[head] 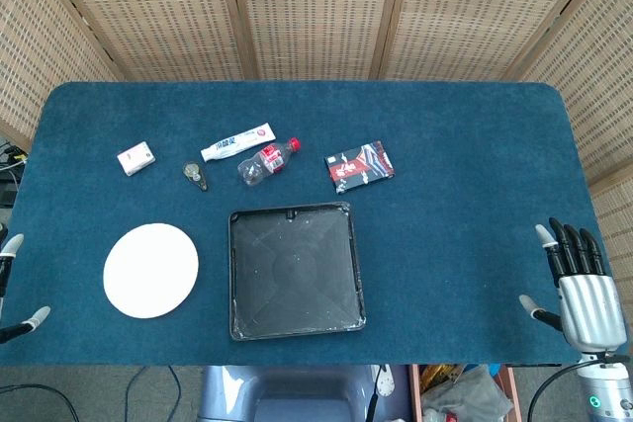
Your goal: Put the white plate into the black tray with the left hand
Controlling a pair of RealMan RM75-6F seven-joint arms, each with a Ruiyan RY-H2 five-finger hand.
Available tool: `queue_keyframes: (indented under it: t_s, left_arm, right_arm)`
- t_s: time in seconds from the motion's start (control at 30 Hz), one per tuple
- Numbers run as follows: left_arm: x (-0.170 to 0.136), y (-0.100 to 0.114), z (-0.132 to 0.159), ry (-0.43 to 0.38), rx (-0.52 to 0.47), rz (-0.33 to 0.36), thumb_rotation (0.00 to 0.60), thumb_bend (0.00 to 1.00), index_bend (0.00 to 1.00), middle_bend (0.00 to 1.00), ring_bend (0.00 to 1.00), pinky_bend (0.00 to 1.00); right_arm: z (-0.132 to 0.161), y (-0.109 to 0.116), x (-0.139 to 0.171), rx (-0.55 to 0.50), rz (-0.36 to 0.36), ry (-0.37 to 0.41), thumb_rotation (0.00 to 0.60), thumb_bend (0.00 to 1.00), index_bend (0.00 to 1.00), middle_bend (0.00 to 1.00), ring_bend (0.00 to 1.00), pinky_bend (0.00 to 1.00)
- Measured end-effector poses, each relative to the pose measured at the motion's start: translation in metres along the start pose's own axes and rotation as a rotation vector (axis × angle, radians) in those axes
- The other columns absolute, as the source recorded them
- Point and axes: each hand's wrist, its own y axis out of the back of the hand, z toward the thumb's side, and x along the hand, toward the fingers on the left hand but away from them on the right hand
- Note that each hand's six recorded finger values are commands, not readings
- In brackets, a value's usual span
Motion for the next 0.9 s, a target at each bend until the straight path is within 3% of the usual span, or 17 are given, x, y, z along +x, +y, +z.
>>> queue_keyframes:
  t_s: [0.27,0.4,0.6,0.7,0.9]
  left_arm:
    - [0.0,-0.008,0.005,-0.024,0.01,-0.017,0.6,0.0,0.0,0.0,0.0,0.0]
    - [0.002,-0.024,0.013,-0.081,0.009,-0.041,0.6,0.0,0.0,0.0,0.0,0.0]
    - [0.004,-0.071,0.027,-0.187,-0.062,-0.131,0.6,0.17,0.01,0.0,0.0,0.0]
    - [0.004,-0.098,0.032,-0.23,-0.077,-0.175,0.6,0.23,0.07,0.0,0.0,0.0]
    - [0.002,-0.131,0.04,-0.277,-0.099,-0.212,0.6,0.26,0.13,0.0,0.0,0.0]
  right_arm:
    - [0.0,0.0,0.0,-0.001,0.004,0.001,0.6,0.0,0.0,0.0,0.0,0.0]
    - [0.001,0.0,0.0,-0.001,0.006,0.002,0.6,0.0,0.0,0.0,0.0,0.0]
    - [0.003,-0.004,-0.001,0.005,0.019,0.008,0.6,0.0,0.0,0.0,0.0,0.0]
    - [0.003,-0.004,-0.001,0.003,0.019,0.011,0.6,0.0,0.0,0.0,0.0,0.0]
    - [0.002,-0.003,-0.001,-0.004,0.02,0.009,0.6,0.0,0.0,0.0,0.0,0.0]
